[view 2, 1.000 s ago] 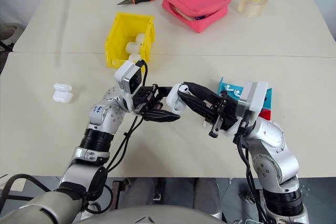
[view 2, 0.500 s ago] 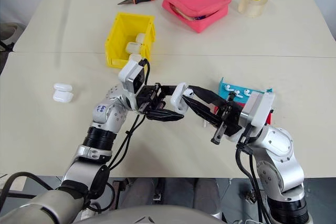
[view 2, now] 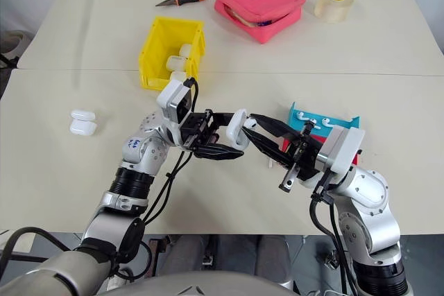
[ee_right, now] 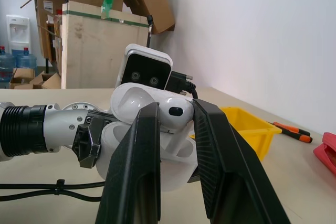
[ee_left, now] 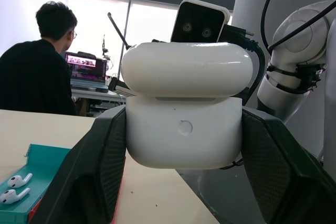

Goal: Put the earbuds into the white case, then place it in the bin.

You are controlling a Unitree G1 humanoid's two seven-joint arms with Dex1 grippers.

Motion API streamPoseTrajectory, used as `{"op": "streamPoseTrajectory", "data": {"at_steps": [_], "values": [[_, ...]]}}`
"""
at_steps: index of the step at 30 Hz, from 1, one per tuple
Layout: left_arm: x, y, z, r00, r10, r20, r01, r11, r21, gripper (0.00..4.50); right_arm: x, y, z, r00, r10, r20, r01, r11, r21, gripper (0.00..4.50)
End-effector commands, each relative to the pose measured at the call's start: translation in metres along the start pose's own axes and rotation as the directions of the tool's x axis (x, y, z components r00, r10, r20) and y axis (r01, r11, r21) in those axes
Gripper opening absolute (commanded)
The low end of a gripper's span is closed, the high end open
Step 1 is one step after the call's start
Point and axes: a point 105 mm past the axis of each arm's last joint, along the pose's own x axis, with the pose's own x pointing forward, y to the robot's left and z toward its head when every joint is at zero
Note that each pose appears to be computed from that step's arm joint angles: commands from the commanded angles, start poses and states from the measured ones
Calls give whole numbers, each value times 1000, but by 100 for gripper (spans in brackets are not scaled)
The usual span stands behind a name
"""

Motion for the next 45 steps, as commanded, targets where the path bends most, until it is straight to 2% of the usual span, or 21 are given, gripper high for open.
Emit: {"op": "streamPoseTrajectory", "data": {"at_steps": [1,12,21,27,36,39,45], "values": [[-1,3,30,998,5,69,-14,993,119,281,-6,5,-13,997,33,-70,-31,999,37,52],[-2,1,29,998,6,61,-13,993,118,281,-10,3,-10,994,61,-89,-56,996,63,52],[1,-3,23,999,-22,39,17,994,111,281,4,-7,-6,997,53,-58,-51,998,42,52],[-1,-7,19,999,-44,10,43,993,108,281,7,-12,-10,993,73,-91,-71,997,28,52],[1,-7,18,999,-53,4,52,991,127,281,6,-6,-17,975,151,-164,-129,983,134,52],[2,-7,18,998,-55,6,54,989,139,281,6,-12,-20,975,103,-195,-67,980,186,52],[3,-7,18,999,-51,7,49,988,149,281,3,-11,-12,973,136,-187,-94,972,217,256]]}}
